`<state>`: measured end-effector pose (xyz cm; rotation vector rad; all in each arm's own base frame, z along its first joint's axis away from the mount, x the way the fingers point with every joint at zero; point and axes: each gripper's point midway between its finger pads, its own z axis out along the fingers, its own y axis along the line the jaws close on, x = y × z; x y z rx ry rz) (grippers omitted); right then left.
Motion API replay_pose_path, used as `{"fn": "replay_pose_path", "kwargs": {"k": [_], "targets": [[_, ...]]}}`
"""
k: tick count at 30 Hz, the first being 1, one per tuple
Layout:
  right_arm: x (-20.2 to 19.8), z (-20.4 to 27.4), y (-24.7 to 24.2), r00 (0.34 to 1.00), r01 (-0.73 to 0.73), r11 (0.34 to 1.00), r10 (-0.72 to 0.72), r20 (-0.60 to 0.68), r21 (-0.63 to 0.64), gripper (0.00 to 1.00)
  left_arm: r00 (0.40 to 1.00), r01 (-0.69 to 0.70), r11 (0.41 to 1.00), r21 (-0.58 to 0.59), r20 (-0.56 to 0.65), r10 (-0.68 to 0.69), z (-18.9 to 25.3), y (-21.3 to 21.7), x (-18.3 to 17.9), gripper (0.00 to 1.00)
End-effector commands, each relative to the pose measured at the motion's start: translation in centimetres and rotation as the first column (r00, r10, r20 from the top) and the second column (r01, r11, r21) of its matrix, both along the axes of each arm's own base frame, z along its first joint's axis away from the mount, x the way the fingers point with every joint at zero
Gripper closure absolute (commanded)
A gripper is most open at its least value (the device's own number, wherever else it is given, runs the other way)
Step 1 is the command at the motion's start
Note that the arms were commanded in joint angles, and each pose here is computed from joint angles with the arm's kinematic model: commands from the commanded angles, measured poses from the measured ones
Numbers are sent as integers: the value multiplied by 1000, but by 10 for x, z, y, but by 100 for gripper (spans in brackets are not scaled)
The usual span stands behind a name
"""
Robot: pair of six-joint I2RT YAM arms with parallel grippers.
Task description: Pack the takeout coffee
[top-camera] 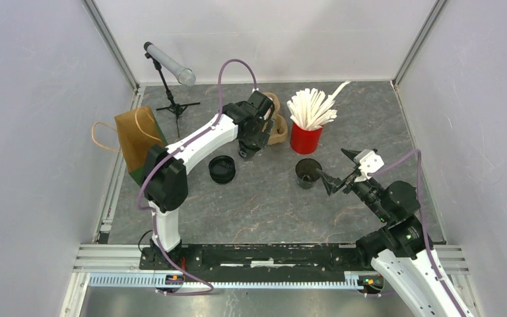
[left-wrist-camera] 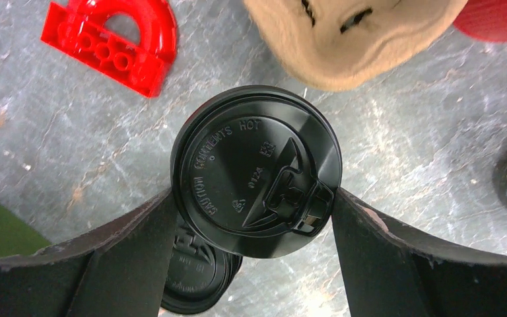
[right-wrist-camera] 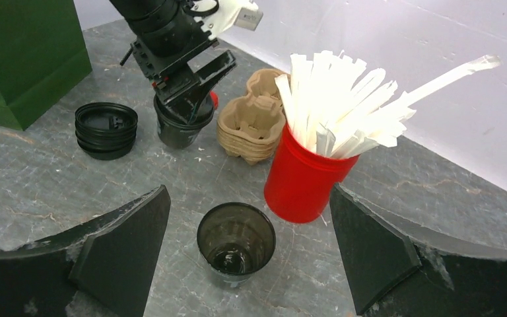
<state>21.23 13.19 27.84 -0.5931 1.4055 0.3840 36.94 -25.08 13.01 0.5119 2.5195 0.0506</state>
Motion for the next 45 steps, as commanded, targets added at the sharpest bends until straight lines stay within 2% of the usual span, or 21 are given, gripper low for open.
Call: {"fn": "replay_pose_path", "kwargs": {"k": [1, 5, 11, 19, 30, 37, 40, 42, 45], "targets": [[1, 8, -4, 1000, 20, 1000, -20, 20, -15, 3, 999, 9, 991, -133, 40, -4, 10, -9, 19, 38], [1, 3, -3, 1000, 14, 1000, -14, 5, -21, 3, 1000, 4, 983, -183, 27, 1, 2, -6, 23, 33], [4, 1, -3, 1000, 21, 999, -21, -4, -27, 3, 1000, -16, 973, -232, 8, 18, -4, -2, 23, 16], [7, -12, 1, 999, 12, 1000, -13, -43, -21, 3, 999, 1, 969, -247, 33, 8, 11, -1, 21, 0], [11, -34, 3, 995, 17, 999, -20, -94, -30, 3, 999, 19, 963, -269, 51, -6, 34, -3, 18, 0], [24, -72, -6, 951, 145, 989, -132, -279, 28, 2, 997, 56, 953, -299, 76, -35, 59, -7, 14, 0], [26, -90, -6, 930, 168, 985, -145, -339, 39, 1, 995, 93, 945, -313, 64, -77, 66, -14, 4, 0], [26, -97, -3, 922, 164, 986, -138, -363, 41, 7, 992, 126, 933, -336, 43, -119, 70, -22, -9, 2], [27, -101, -3, 912, 171, 985, -144, -384, 37, 8, 994, 105, 948, -300, -4, -111, 66, -19, -29, 6]]}}
